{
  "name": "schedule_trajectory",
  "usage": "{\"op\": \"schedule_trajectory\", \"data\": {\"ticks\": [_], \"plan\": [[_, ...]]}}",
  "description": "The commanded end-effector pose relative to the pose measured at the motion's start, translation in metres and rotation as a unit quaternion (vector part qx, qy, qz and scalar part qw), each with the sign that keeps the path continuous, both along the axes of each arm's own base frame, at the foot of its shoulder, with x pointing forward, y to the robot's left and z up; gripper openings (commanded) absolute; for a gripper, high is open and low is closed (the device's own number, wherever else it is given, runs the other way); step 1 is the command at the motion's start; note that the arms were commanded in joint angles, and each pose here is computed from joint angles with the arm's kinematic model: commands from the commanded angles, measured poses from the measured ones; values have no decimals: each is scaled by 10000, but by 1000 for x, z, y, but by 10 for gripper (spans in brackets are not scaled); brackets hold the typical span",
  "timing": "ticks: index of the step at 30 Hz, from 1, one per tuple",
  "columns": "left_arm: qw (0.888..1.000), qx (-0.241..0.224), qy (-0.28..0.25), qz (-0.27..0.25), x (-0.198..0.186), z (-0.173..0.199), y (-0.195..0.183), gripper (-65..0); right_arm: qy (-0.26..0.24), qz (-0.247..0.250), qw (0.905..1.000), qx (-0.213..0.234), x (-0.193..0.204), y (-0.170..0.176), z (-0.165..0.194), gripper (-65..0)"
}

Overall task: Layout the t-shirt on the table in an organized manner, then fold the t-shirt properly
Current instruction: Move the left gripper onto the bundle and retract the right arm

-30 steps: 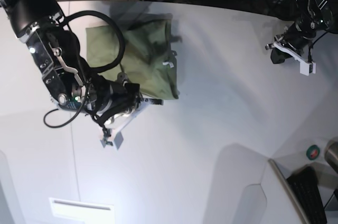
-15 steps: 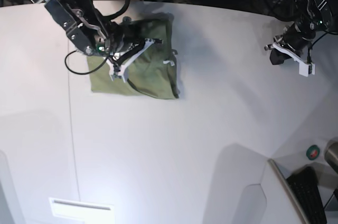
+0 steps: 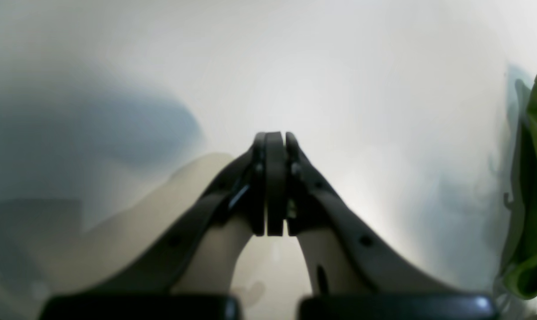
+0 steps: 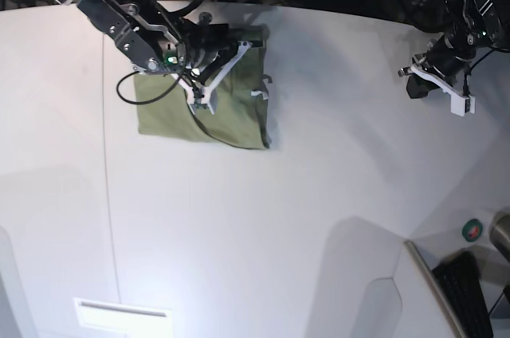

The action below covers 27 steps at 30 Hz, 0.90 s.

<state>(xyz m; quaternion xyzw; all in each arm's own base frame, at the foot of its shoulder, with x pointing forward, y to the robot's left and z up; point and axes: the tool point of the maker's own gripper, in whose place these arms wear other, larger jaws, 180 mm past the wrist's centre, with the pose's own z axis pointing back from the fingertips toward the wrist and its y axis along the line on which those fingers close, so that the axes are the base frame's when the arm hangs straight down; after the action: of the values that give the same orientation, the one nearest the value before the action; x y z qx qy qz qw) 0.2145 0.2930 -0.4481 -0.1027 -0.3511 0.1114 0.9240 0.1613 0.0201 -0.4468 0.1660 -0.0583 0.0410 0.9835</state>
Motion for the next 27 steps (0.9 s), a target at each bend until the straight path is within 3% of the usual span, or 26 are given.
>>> {"op": "schedule_trajectory", "data": {"ticks": [1, 4, 9, 10, 13, 15, 17, 20, 27], "plan": [[9994, 107, -326, -64, 13, 19, 3, -650, -414, -42, 9987, 292, 19, 4, 26, -650], [9985, 106, -228, -480, 14, 23, -24, -650, -935, -314, 9940, 472, 40, -15, 59, -650], [9909, -233, -329, -1284, 26, 31, -104, -650, -1215, -1167, 9854, 237, 71, -69, 68, -650], [9889, -369, -371, -1388, 28, 31, -122, -612, -1267, -1288, 9834, 156, 75, -81, 68, -650], [9820, -730, -371, -1702, 27, 28, -167, -309, -1386, -1584, 9776, -42, 85, -111, 72, -650], [9755, -1034, -448, -1888, 27, 31, -193, -143, -1440, -1650, 9756, -170, 88, -124, 73, -650], [9673, -1493, -587, -1965, 28, 38, -214, -20, -1470, -1680, 9743, -305, 87, -136, 72, -650], [9564, -2185, -591, -1847, 34, 36, -231, 0, -1486, -1759, 9724, -373, 88, -145, 72, -650], [9427, -2584, -65, -2110, 38, 6, -268, 0, -1439, -1769, 9727, -424, 84, -149, 69, -650]]}}
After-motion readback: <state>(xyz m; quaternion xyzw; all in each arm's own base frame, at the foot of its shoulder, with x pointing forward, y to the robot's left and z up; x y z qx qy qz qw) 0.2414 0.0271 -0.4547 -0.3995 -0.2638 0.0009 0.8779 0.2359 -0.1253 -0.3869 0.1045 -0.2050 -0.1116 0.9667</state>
